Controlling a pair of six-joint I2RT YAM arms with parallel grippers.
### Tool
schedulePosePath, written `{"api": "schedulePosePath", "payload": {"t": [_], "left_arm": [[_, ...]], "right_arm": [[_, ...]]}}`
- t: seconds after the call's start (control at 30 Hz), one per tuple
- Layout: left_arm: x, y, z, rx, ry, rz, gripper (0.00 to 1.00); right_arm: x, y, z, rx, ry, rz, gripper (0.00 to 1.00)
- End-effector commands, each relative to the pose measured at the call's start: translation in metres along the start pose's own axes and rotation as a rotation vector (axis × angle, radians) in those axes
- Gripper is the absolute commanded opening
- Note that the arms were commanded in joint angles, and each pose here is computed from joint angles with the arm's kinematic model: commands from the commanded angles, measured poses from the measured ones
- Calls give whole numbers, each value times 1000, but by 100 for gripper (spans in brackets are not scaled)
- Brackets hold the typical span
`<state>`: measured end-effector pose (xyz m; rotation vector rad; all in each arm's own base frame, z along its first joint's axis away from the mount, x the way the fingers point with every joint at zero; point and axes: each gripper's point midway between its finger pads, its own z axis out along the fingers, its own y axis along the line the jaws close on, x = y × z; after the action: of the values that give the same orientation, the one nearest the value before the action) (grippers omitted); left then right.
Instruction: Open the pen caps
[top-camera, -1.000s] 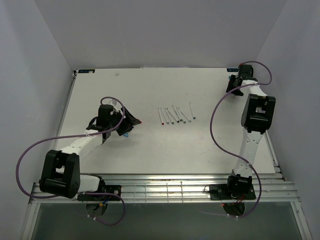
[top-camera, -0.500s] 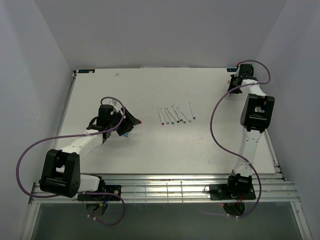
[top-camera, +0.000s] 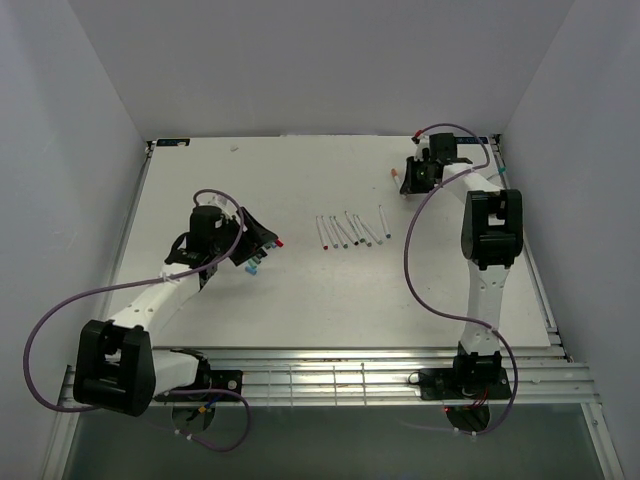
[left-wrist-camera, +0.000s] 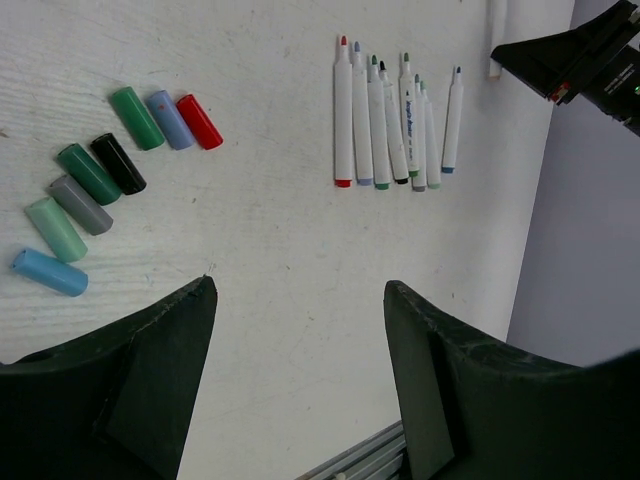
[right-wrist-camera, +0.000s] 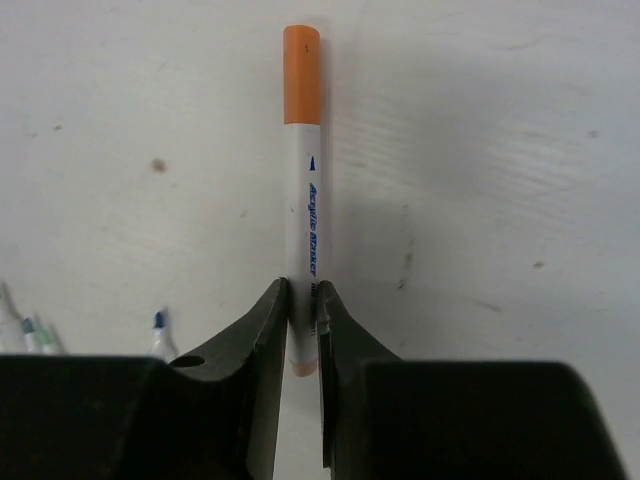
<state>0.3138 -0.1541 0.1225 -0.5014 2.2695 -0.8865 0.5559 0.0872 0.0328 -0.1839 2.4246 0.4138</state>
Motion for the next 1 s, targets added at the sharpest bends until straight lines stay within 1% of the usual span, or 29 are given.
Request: {"api": "schedulePosePath", "payload": {"t": [0.0, 0.2, 0.3, 0.37, 0.53, 0.57, 0.6, 0.63, 0.67, 0.7, 0.73, 0.77, 0.8, 0.83, 0.87, 0.93, 0.97], "left_arm": [[-17, -23, -12, 47, -50, 23, 78], [-15, -32, -14, 82, -39, 40, 78], [-19, -42, -14, 110, -21, 74, 78], [-15, -46, -10, 127, 19, 83, 78], [-12, -68, -6, 235, 82, 89, 78], [-11, -69, -3, 243, 98, 83, 78], [-11, -75, -4, 272, 109, 78, 79], [-12, -80, -4, 292, 114, 79, 79], [-12, -81, -1, 300, 123, 75, 79], [-13, -84, 0, 310, 129, 73, 80], [-14, -90, -1, 329, 139, 70, 81], [-14, -92, -1, 340, 146, 67, 82], [-12, -93, 1, 347, 160, 60, 82], [-14, -99, -1, 379, 161, 59, 83], [-14, -101, 0, 387, 166, 54, 83], [-15, -103, 1, 398, 165, 46, 84], [-14, -101, 2, 396, 167, 38, 84]], "right_arm": [[-35, 22, -42, -53, -119, -27, 8], [-35, 20, -56, -10, -127, 10, 8], [-37, 25, -64, -22, -147, 30, 8], [-41, 29, -70, -25, -181, 48, 8], [-27, 55, -94, -84, -175, 79, 8], [-21, 65, -96, -105, -165, 75, 8], [-23, 80, -109, -147, -182, 71, 8], [-4, 87, -108, -161, -148, 77, 8], [5, 105, -109, -190, -134, 58, 8], [6, 119, -119, -217, -142, 38, 8], [23, 128, -119, -236, -111, 39, 8], [32, 150, -121, -277, -96, 12, 8], [35, 169, -132, -337, -100, -9, 8], [40, 182, -137, -373, -99, -17, 8], [60, 204, -138, -419, -60, -43, 8], [71, 231, -152, -481, -52, -78, 8], [84, 253, -160, -527, -33, -112, 8]]}}
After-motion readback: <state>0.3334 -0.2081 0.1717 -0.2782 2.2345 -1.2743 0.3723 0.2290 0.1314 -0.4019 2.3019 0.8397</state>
